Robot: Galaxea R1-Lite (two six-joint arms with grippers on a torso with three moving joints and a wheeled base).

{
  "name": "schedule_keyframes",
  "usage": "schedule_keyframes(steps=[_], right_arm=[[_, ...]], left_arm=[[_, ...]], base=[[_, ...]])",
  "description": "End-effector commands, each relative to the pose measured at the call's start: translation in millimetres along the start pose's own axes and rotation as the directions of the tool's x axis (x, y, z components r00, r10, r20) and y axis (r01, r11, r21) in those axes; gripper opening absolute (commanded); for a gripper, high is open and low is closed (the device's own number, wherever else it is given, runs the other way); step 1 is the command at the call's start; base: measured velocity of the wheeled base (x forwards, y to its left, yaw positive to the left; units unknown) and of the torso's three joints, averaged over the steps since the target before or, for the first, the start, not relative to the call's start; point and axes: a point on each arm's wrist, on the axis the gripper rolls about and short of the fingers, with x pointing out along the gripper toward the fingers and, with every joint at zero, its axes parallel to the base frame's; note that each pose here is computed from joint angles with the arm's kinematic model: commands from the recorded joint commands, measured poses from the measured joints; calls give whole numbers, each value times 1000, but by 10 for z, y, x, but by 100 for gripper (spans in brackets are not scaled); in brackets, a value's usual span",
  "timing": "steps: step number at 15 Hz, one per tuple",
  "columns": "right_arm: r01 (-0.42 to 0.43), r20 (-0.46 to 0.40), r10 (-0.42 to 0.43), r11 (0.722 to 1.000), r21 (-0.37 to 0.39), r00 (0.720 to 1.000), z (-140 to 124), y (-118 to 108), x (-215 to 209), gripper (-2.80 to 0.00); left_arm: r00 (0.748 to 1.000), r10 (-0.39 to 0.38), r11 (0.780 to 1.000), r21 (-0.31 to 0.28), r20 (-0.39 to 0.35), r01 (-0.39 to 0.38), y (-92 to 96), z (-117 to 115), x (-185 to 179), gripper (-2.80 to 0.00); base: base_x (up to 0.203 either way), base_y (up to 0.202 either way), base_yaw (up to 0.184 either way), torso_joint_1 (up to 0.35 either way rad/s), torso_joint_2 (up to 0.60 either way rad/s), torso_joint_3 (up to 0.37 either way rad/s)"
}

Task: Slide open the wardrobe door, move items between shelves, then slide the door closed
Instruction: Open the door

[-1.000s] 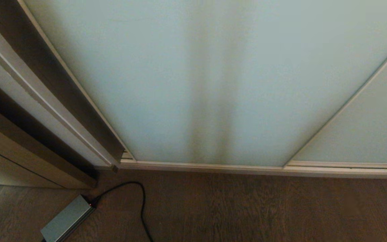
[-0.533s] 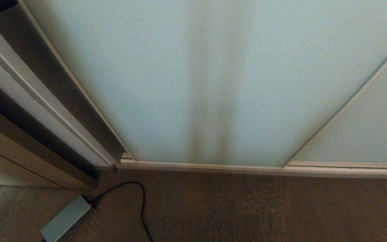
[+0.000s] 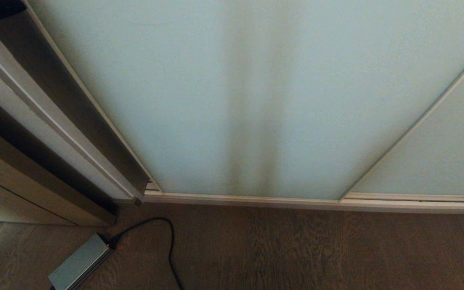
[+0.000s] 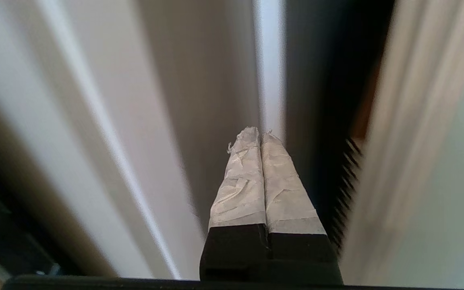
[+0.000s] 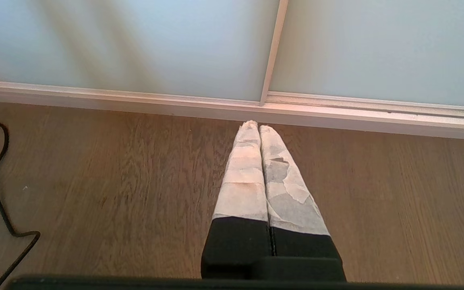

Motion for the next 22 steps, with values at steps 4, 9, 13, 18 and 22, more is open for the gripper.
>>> schedule_keyframes(steps=[4,9,13,18,22], right_arm=[[0,-1,0,1000,0,1000,0,0,1,-280],[0,-3,0,1000,0,1000,-4,0,2,-280],[0,-2,0,1000,0,1000,-3,0,1,-280],[0,-3,0,1000,0,1000,-4,0,2,-280],[0,-1,0,1000,0,1000,0,0,1,-280]], left_arm=[[985,-157,986,-61,-71,153,-13,6,-48,-280],[969,-236,970,-68,-68,232,-31,1,-44,-280],[953,-294,953,-96,-78,286,-39,26,-95,-280],[922,-369,922,-170,-115,348,-110,113,-250,-280],[893,-430,894,-201,-131,401,-257,96,-397,-280]], base=[[0,0,0,0,0,0],[0,0,0,0,0,0],[0,0,0,0,0,0],[0,0,0,0,0,0],[0,0,0,0,0,0]])
